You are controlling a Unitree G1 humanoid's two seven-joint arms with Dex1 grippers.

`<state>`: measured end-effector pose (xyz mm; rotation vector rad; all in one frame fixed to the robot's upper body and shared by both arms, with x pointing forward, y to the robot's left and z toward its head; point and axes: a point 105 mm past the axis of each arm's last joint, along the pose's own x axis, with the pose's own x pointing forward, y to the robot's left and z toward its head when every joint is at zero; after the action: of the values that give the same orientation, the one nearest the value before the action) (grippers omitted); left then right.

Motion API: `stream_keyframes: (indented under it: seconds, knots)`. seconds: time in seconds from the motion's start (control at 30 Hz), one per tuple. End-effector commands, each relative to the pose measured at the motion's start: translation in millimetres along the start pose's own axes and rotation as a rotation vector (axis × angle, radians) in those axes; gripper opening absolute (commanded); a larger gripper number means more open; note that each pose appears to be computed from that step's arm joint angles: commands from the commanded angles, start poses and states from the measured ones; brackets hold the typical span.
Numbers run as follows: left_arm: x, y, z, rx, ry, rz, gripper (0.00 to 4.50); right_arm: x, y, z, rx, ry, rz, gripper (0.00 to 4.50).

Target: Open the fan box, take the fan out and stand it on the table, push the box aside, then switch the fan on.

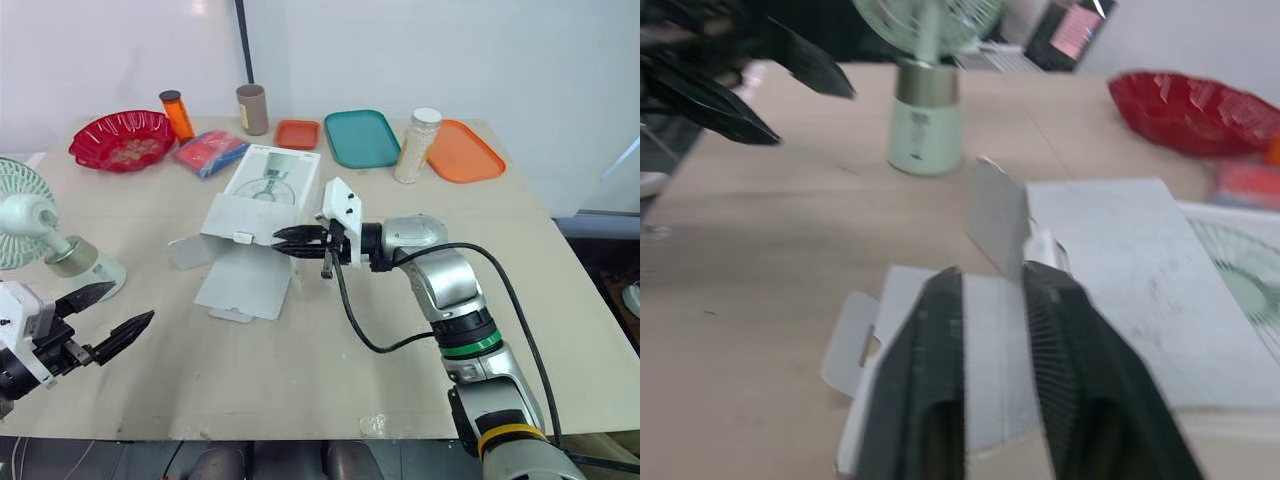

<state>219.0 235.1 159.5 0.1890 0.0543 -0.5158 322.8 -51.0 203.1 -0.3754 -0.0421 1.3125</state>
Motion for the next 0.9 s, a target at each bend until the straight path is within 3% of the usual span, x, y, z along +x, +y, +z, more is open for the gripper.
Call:
stream_keyframes:
  seconds: [0.03,0.17,0.27,0.53,0.9]
  knots:
    - [5,1,4,0.032,-0.036,-0.008,4.5,-13,7,8,0.007,0.029,-0.038,2.59]
    - [11,3,1,0.033,-0.038,-0.01,4.5,-10,3,1,0.077,0.101,-0.126,4.45]
    - [15,3,0,0.033,-0.042,-0.009,4.5,-4,-12,-9,0.159,0.199,-0.248,4.45]
    - [17,3,-4,0.031,-0.039,-0.001,4.5,13,-8,-4,0.378,0.257,-0.26,4.45]
    - [12,-4,-12,0.026,-0.027,0.029,4.5,37,-12,-25,0.443,0.337,-0.37,4.45]
